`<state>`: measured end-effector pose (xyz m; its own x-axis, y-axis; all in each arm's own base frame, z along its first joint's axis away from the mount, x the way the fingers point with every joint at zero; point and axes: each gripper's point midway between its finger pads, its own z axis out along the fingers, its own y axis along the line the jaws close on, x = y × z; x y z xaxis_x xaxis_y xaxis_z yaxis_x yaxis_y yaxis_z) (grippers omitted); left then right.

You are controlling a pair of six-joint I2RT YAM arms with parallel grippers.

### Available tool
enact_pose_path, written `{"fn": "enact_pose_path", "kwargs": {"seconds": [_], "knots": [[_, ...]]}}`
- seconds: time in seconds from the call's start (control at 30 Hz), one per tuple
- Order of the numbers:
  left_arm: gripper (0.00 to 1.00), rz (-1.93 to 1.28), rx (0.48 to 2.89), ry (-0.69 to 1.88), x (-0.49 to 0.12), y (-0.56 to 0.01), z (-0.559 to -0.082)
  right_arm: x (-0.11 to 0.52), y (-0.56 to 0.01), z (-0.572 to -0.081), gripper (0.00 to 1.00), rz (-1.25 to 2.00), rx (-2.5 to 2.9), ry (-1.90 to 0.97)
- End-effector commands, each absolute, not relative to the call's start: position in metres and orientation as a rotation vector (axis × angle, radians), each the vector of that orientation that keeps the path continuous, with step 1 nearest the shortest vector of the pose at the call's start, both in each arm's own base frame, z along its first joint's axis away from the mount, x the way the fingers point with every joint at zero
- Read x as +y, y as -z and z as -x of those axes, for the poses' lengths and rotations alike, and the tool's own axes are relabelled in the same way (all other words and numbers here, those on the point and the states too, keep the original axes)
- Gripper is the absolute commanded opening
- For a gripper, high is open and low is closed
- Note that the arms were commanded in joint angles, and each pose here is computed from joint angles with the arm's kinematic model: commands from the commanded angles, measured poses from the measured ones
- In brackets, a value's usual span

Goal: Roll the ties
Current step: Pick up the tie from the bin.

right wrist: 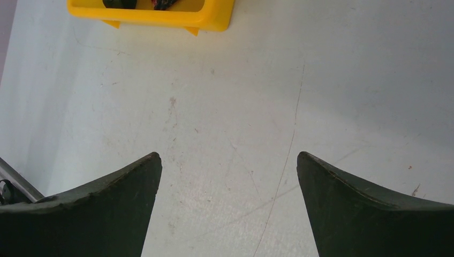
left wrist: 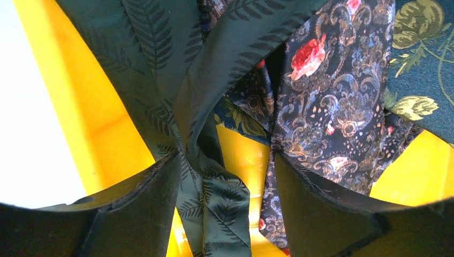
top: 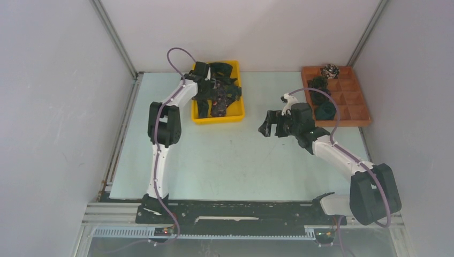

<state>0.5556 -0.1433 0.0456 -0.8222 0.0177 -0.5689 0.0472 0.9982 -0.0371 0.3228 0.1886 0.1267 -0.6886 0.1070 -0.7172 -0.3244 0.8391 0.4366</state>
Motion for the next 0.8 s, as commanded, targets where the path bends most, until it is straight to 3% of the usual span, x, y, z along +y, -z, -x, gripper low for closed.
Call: {"fn": "enact_pose_path", "kwargs": {"seconds": [0.0,0.23,0.77], "knots": [[0.7,-0.007,2.507,0.044,-0.136,-0.051,-0.57,0.196,-0.149,-0.335,1.0,0.17,2.153,-0.74],[0.65,0.156,2.577,-0.062,-0.113,-0.043,-0.559,0.196,-0.149,-0.335,1.0,0.174,2.153,-0.751],[0.33,0.247,2.614,-0.178,-0.094,-0.031,-0.542,0.197,-0.15,-0.334,1.0,0.18,2.153,-0.757]]}}
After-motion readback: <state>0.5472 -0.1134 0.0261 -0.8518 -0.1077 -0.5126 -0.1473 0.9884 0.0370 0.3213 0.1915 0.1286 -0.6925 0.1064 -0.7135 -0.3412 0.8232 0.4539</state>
